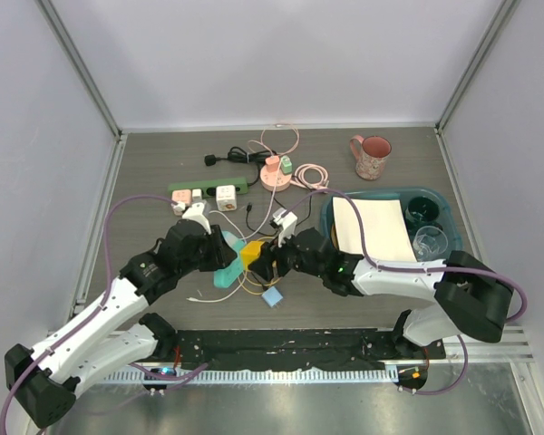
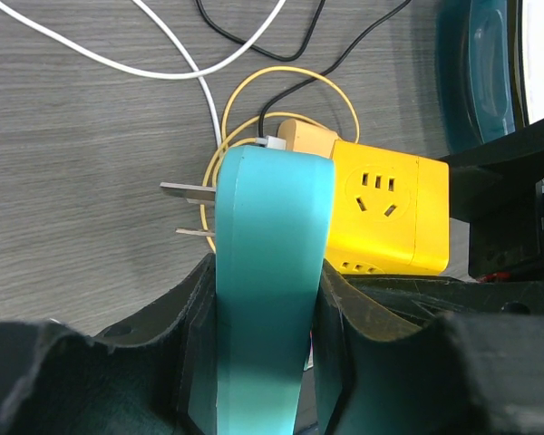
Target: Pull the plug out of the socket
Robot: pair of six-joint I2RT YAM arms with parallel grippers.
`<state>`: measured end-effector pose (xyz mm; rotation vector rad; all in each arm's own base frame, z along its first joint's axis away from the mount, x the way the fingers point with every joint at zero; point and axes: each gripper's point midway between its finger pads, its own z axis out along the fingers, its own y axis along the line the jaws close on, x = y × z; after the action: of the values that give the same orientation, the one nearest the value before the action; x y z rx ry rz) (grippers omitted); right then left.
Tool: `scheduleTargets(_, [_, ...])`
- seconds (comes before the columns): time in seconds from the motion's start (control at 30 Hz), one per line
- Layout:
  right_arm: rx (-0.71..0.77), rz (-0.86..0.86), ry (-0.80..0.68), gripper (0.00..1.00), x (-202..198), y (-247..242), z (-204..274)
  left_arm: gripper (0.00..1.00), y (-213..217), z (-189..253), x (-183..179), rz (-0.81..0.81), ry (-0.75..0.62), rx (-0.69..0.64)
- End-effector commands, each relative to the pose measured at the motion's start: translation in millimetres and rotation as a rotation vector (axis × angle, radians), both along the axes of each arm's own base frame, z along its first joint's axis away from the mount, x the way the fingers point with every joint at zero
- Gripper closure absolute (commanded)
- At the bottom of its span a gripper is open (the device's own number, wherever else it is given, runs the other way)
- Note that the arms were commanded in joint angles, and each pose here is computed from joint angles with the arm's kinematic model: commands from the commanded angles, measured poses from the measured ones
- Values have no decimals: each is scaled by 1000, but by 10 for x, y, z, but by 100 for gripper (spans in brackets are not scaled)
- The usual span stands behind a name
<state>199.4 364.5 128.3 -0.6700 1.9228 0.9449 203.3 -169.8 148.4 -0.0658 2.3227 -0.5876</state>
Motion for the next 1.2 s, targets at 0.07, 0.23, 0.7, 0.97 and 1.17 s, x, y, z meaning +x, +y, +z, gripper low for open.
scheduleTargets(0.07, [188, 55, -106, 99, -69, 229, 633, 100, 629, -232, 142, 227, -8, 263])
scheduleTargets(0.23, [226, 95, -58, 99, -51, 140, 901, 100, 642, -257, 145, 214, -10, 285])
scheduleTargets(0.7, [144, 156, -36, 99, -212, 64, 614, 100, 661, -320, 181, 236, -4, 300])
scheduleTargets(0.97, [16, 103, -123, 99, -161, -56, 709, 100, 721, -346, 221, 264, 2, 346])
scheduleTargets(1.17, [155, 172, -84, 99, -165, -209, 960, 100, 723, -358, 239, 270, -1, 350])
